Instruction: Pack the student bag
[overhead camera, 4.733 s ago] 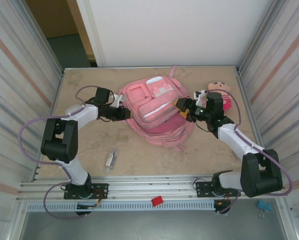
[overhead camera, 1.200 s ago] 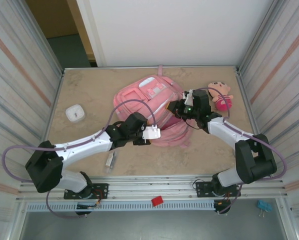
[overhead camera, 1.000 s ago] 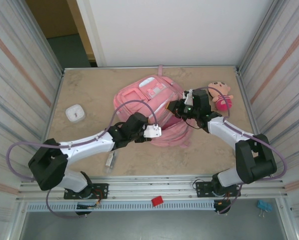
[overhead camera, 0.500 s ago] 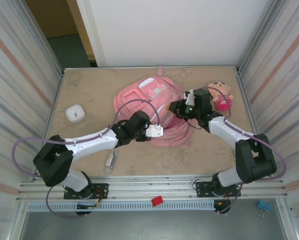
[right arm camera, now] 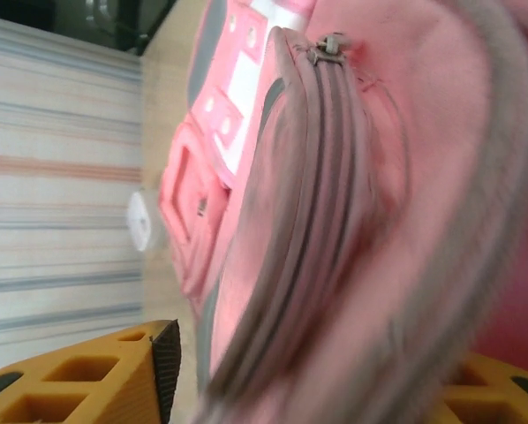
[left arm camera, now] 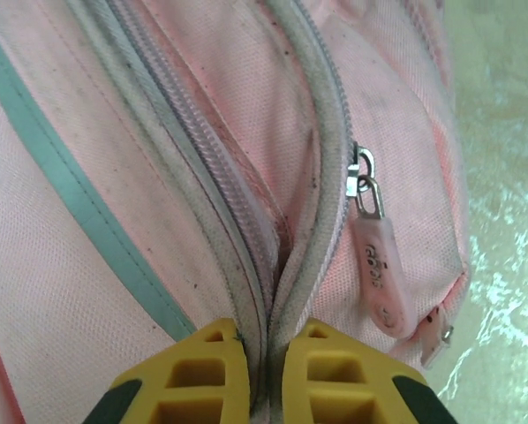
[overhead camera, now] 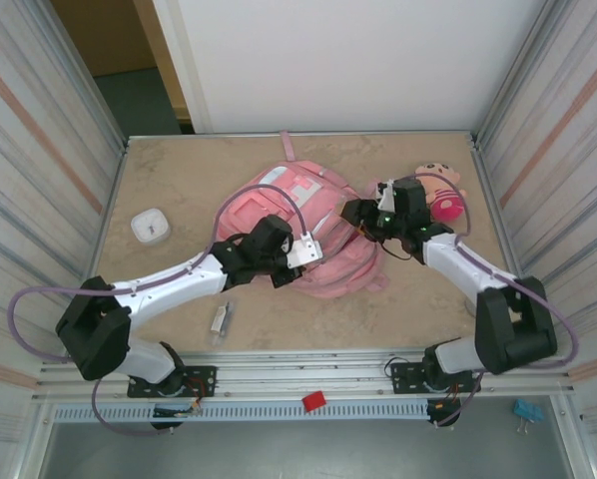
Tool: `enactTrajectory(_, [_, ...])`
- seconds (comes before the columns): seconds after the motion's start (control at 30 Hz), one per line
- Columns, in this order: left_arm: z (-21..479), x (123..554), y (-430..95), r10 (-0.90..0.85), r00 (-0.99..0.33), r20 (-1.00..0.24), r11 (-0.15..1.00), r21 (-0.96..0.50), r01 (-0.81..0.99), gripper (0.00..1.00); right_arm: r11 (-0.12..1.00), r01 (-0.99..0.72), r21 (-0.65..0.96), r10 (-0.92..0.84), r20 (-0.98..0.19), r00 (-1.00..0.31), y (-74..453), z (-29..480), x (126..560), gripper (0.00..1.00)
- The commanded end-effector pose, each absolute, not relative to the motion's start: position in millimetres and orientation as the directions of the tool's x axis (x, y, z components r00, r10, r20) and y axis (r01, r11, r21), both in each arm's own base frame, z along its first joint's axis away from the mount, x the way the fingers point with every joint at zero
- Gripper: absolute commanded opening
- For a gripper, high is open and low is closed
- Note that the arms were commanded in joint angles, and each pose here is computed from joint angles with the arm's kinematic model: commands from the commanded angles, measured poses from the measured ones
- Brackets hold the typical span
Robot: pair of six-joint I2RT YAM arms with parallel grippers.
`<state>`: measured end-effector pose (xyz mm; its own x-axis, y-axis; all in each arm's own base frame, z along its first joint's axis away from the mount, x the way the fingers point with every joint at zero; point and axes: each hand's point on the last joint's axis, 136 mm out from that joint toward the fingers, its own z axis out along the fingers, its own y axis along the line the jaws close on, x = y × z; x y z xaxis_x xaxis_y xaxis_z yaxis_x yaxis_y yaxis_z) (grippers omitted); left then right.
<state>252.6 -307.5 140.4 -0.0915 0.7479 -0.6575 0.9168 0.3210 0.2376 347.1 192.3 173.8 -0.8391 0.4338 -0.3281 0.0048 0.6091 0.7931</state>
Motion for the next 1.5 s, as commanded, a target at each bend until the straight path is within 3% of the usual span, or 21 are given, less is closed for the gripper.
enactTrajectory(0.0, [178.6,259.8,-326.0,0.589,-0.216,-0.779,0.406,0.054,0.912,0.0,0.753,0.0,0.658,0.393,-0.45,-0.802,160.6,195.6,327.8,0.55])
enactTrajectory(0.13, [191.4,269.3,-330.1,0.502,-0.312,-0.806,0.44,-0.072,0.895,0.0,0.783,-0.029,0.622,0.362,-0.493,-0.791,150.3,215.5,302.4,0.55])
enactTrajectory(0.3, [194.0,276.0,-340.7,0.48,-0.405,-0.778,0.463,-0.168,0.871,0.0,0.743,-0.168,0.648,0.258,-0.508,-0.822,176.8,239.3,276.3,0.54])
enactTrajectory(0.6, [196.5,289.2,-351.6,0.425,-0.539,-0.727,0.519,-0.292,0.803,0.0,0.753,-0.172,0.635,0.136,-0.407,-0.903,205.0,217.8,267.8,0.51])
enactTrajectory(1.03, [207.8,293.8,-356.4,0.371,-0.549,-0.749,0.507,-0.332,0.796,0.0,0.725,-0.217,0.654,0.045,-0.359,-0.932,239.7,200.6,275.2,0.48])
enactTrajectory(1.23, [212.4,291.2,-362.0,0.358,-0.558,-0.749,0.471,-0.371,0.8,0.0,0.774,-0.191,0.603,0.049,-0.357,-0.933,235.4,190.6,284.2,0.47])
enactTrajectory(1.47, [220.6,288.5,-361.9,0.339,-0.545,-0.767,0.45,-0.376,0.81,0.0,0.861,-0.101,0.499,0.124,-0.398,-0.909,209.5,184.0,301.7,0.34])
